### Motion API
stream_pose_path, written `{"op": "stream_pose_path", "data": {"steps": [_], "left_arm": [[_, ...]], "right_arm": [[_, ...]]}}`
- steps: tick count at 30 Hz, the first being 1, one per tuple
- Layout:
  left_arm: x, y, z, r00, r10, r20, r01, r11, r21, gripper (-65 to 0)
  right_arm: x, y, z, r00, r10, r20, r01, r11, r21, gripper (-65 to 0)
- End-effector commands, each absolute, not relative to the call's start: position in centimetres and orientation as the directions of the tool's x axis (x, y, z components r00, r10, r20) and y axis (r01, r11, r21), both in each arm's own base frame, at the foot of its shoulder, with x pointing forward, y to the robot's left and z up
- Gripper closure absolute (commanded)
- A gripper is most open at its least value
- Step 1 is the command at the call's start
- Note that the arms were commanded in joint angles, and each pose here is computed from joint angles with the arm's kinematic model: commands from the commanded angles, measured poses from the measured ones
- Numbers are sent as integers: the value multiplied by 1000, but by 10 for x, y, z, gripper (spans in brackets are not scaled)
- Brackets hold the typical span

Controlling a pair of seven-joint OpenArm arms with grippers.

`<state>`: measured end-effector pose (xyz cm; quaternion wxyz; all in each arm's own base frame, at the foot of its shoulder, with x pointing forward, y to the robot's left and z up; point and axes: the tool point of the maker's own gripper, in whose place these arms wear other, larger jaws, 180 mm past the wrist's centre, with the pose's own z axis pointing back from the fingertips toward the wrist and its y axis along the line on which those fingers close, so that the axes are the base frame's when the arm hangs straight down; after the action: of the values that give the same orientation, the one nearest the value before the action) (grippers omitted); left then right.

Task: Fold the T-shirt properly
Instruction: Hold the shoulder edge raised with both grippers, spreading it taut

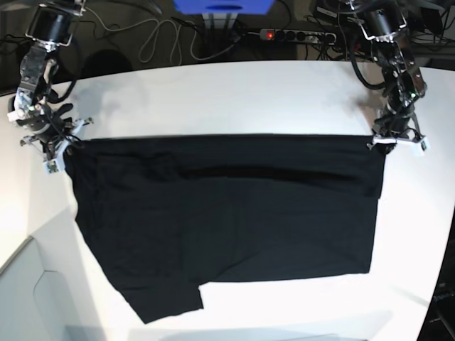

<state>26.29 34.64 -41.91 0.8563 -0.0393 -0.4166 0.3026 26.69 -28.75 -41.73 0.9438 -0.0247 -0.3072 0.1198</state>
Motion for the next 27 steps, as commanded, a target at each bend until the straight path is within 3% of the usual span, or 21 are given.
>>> {"op": "stream_pose_path", "data": {"steps": [1, 9, 16, 27], "left_arm": [[251, 350, -426, 513, 545, 663, -500, 818, -285, 0], [254, 346, -401, 504, 491, 711, -454, 850, -266, 0], [256, 344, -387, 493, 461, 738, -432, 866, -253, 0], [254, 341, -393, 497, 473, 727, -438, 860, -260, 0]], "right_arm": [[281, -295, -394, 736, 288, 613, -231, 958, -172, -2], [290, -305, -351, 663, 400, 633, -268, 916, -299, -2], [299, -316, -331, 667, 443, 600, -269, 893, -360, -2], [280, -320, -369, 727, 440, 527, -332, 897, -291, -3]]}}
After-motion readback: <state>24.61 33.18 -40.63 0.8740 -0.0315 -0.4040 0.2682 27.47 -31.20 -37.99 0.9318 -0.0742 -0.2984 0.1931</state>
